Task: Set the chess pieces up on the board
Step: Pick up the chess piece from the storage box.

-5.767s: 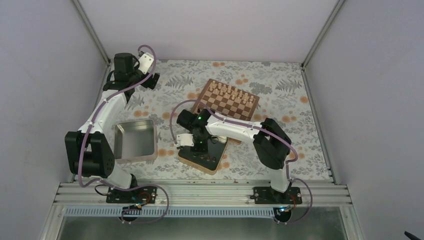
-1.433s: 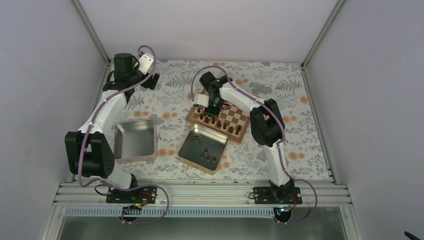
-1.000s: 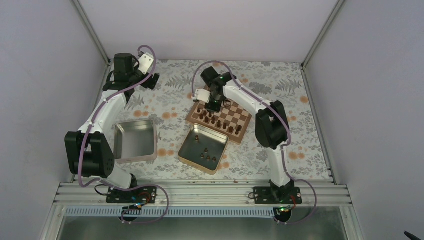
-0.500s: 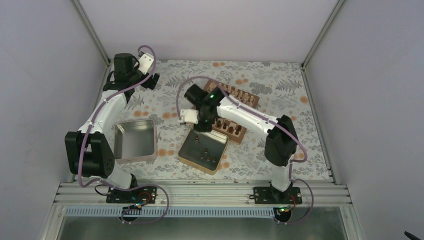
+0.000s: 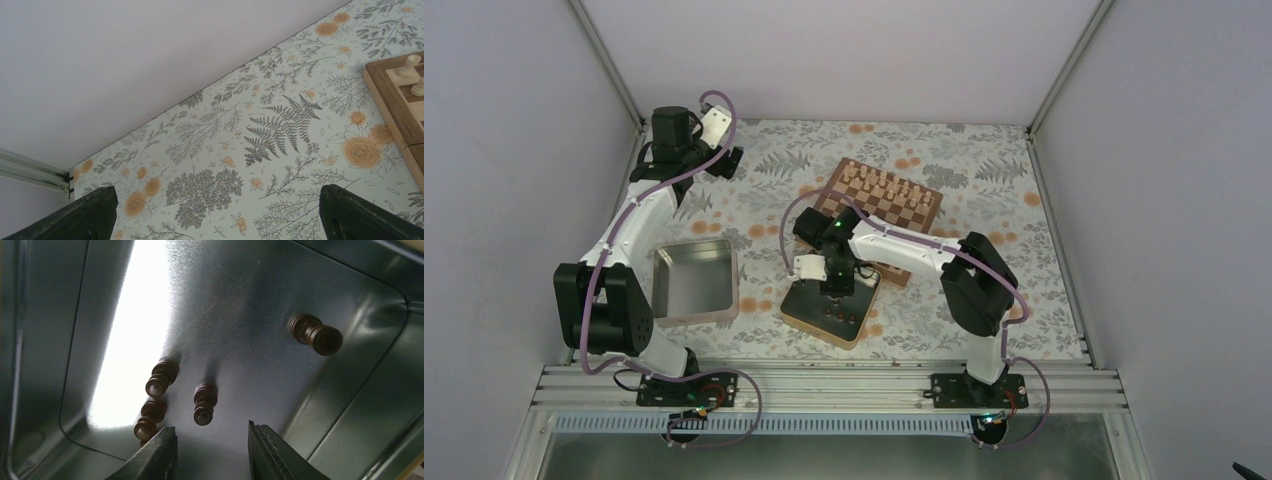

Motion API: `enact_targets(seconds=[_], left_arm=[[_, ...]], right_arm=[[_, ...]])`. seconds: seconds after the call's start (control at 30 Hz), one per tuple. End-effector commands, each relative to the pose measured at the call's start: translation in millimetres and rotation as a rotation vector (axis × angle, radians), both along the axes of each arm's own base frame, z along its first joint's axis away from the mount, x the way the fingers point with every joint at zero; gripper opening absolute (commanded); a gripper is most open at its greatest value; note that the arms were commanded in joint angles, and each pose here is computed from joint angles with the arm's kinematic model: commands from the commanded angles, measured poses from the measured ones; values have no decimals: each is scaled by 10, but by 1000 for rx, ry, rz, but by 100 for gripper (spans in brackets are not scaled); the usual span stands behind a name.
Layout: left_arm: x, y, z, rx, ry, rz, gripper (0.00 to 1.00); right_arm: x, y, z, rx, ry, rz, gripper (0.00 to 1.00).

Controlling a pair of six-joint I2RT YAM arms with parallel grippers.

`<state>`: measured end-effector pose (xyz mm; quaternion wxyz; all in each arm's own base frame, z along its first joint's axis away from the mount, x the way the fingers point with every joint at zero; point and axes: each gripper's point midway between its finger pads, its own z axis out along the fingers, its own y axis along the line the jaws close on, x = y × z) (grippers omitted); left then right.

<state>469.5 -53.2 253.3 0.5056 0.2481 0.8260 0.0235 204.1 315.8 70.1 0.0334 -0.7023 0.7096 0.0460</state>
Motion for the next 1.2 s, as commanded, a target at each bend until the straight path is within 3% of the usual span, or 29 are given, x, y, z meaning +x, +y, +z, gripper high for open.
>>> enact_targets(seconds=[0.0,0.73,1.0,1.17], left_arm=[[4,-16,142,-9,-40,-9,100],[29,-50,74,-7,-22,-19,100],[27,-55,86,-7,-24,-20,100],[20,-54,83,-7,-22,-20,100]], right_arm=[[-15,20,-79,2,-4,-18,38],[-97,-41,-401,-51,47,-13,36],[-85,-13,-386,-34,39,-9,18],[-63,-19,-276,-23,16,-10,12]])
